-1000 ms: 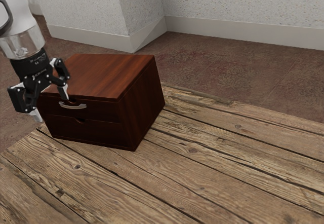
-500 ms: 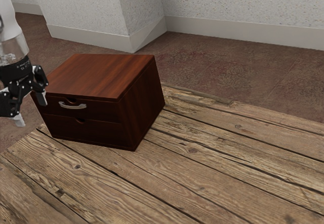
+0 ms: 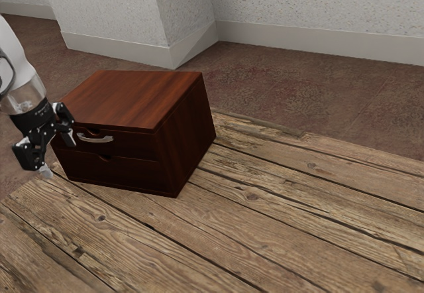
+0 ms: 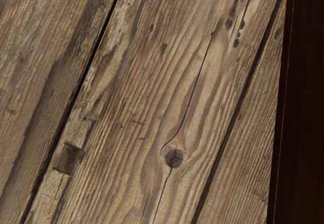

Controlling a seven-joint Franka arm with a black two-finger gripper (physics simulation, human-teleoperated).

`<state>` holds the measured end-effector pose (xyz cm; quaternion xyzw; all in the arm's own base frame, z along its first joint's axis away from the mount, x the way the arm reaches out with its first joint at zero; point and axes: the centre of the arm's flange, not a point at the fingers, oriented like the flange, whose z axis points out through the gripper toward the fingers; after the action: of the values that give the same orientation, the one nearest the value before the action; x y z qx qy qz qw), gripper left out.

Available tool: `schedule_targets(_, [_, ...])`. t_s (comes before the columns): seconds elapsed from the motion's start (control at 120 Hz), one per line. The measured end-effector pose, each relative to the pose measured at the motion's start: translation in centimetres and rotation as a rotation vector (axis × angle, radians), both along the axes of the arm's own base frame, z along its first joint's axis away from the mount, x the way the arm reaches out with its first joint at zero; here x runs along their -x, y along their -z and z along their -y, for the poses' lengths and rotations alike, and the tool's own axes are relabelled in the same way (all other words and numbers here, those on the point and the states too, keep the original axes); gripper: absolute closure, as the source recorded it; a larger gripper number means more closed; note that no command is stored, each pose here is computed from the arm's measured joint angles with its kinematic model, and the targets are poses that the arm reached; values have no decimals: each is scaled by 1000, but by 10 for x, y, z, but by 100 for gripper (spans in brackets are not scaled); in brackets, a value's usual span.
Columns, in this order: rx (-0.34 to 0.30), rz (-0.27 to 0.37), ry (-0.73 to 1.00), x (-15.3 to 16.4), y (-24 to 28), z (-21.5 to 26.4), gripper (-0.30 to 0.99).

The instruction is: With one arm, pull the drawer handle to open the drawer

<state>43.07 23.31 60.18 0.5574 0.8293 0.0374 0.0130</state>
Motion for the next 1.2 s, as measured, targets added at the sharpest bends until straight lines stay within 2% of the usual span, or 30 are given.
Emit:
schedule_targets(0.217, [-36,69,29,-18,8,-11,0])
schedule_targets(0.467, [-59,114,59,-33,17,-20,0])
schedule_targets(1.2, [-85,148,93,-46,32,-36,0])
